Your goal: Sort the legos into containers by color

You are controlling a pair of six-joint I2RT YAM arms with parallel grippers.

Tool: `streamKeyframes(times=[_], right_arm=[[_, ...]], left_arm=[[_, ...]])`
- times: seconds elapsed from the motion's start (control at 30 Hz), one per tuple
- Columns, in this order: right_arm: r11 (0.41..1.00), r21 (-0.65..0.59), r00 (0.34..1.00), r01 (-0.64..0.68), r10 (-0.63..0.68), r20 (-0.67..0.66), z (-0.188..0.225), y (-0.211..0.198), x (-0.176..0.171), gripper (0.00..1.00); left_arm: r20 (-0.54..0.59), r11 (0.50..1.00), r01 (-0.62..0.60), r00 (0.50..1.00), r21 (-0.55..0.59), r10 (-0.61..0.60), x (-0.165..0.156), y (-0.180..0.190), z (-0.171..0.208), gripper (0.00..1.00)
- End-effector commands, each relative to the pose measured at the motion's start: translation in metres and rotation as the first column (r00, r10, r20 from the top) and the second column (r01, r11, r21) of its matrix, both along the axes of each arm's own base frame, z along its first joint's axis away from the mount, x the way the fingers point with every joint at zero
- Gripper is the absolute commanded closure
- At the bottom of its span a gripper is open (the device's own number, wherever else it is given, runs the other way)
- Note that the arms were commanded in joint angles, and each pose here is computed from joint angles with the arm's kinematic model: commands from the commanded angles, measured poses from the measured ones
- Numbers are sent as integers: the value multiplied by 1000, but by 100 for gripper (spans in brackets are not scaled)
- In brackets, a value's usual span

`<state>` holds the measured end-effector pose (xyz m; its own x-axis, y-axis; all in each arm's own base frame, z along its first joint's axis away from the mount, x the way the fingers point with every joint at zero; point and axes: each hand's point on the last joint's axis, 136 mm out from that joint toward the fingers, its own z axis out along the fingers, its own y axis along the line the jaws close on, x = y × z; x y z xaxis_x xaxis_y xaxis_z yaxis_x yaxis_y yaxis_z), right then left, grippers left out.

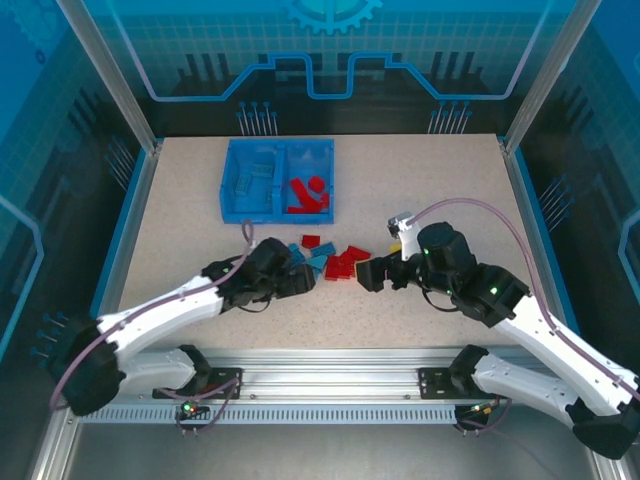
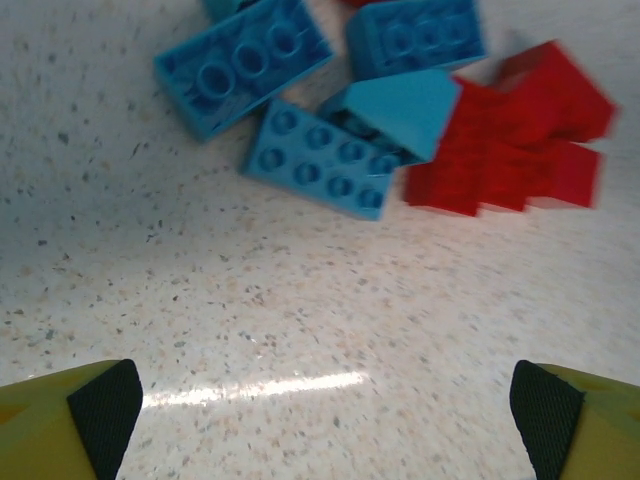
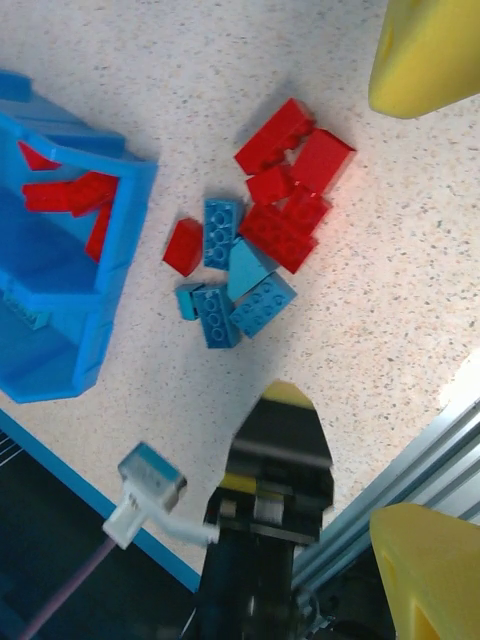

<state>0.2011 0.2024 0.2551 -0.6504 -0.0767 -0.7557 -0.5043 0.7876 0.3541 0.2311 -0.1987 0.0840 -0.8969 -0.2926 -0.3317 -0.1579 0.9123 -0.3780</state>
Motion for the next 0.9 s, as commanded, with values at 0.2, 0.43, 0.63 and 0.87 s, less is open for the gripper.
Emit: streamKeyframes(times=[0.2,0.43,0.63,0.87], right_arm=[[999,-3,999,37,-37,-24,-5,-3,1,0],[999,-18,998,42,-43,-40,-10,-1,5,0],[998,-28,998,57,-58,-36,-11,-5,6,0],[998,-24,997,65,-66,-42,-12,-3,7,0]], left_arm=[[-25,969,119,993,218,-116,36,-17,-40,1],[-27,943,184,983,276,-184,51,-23,-54,2],[-35,920,256,966,298,-257,59,-26,-62,7],[-24,903,284,956,322,-292,64,-25,-68,14]])
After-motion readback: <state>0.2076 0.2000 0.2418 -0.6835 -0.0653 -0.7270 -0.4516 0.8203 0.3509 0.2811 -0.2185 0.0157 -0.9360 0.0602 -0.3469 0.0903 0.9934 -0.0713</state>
